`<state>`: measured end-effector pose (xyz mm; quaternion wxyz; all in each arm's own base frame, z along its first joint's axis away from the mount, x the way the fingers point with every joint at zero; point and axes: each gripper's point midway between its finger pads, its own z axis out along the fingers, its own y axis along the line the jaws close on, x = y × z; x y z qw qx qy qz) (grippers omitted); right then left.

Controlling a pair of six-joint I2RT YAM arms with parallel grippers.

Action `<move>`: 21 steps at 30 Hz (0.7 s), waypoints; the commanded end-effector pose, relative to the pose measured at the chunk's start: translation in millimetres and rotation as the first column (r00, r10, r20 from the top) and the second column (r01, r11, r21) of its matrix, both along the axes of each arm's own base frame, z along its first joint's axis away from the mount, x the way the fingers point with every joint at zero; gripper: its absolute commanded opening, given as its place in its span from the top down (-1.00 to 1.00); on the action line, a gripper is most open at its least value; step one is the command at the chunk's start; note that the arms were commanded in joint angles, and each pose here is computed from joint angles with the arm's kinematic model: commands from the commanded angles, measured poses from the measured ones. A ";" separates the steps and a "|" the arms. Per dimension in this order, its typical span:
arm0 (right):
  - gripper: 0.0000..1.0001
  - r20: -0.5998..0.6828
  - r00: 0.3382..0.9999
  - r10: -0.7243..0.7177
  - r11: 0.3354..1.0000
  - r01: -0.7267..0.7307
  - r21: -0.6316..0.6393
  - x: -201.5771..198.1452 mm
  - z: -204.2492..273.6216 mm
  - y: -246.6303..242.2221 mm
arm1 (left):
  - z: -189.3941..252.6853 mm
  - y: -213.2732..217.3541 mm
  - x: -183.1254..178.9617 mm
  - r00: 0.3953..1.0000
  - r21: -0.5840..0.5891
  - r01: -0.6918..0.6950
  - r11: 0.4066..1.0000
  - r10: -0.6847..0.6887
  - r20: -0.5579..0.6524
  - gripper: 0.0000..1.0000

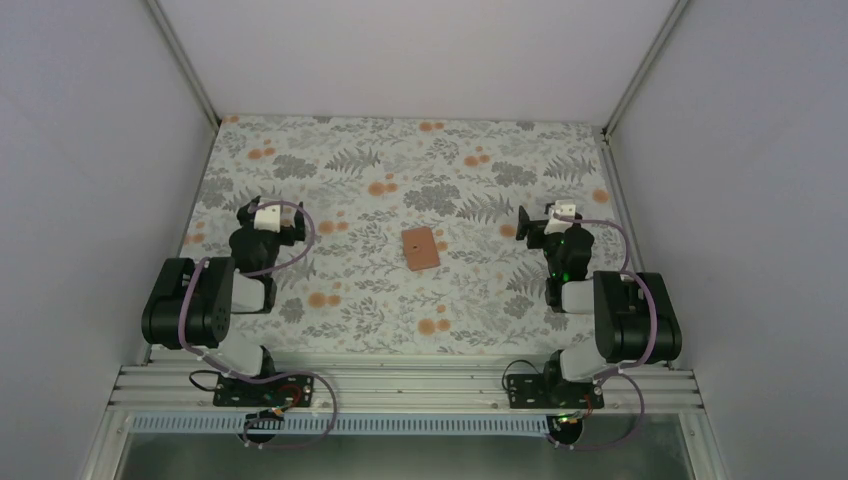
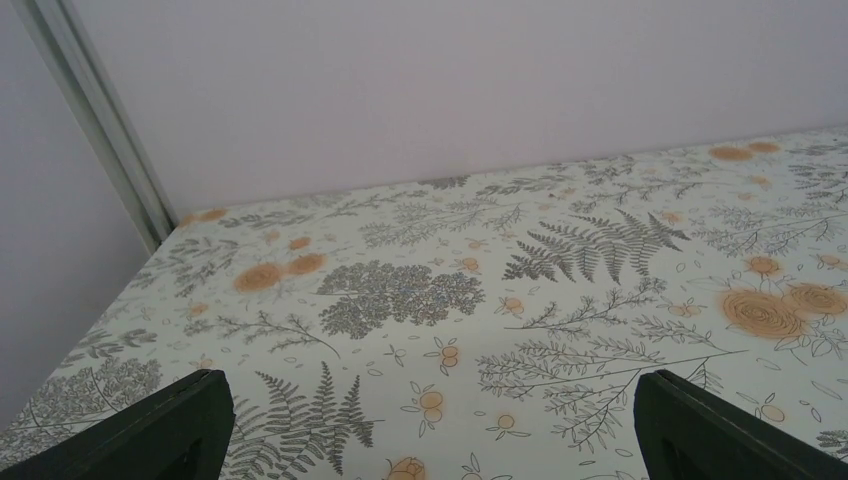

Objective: Take the credit cards out of the card holder

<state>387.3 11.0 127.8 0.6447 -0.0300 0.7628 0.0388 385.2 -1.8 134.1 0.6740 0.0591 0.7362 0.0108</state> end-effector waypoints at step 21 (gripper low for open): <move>-0.99 -0.009 0.971 0.239 0.944 -0.230 0.237 39.0 152.3 51.2 | 75.5 3.5 58.2 0.993 -0.002 0.056 0.998 -0.056 -0.105 -1.00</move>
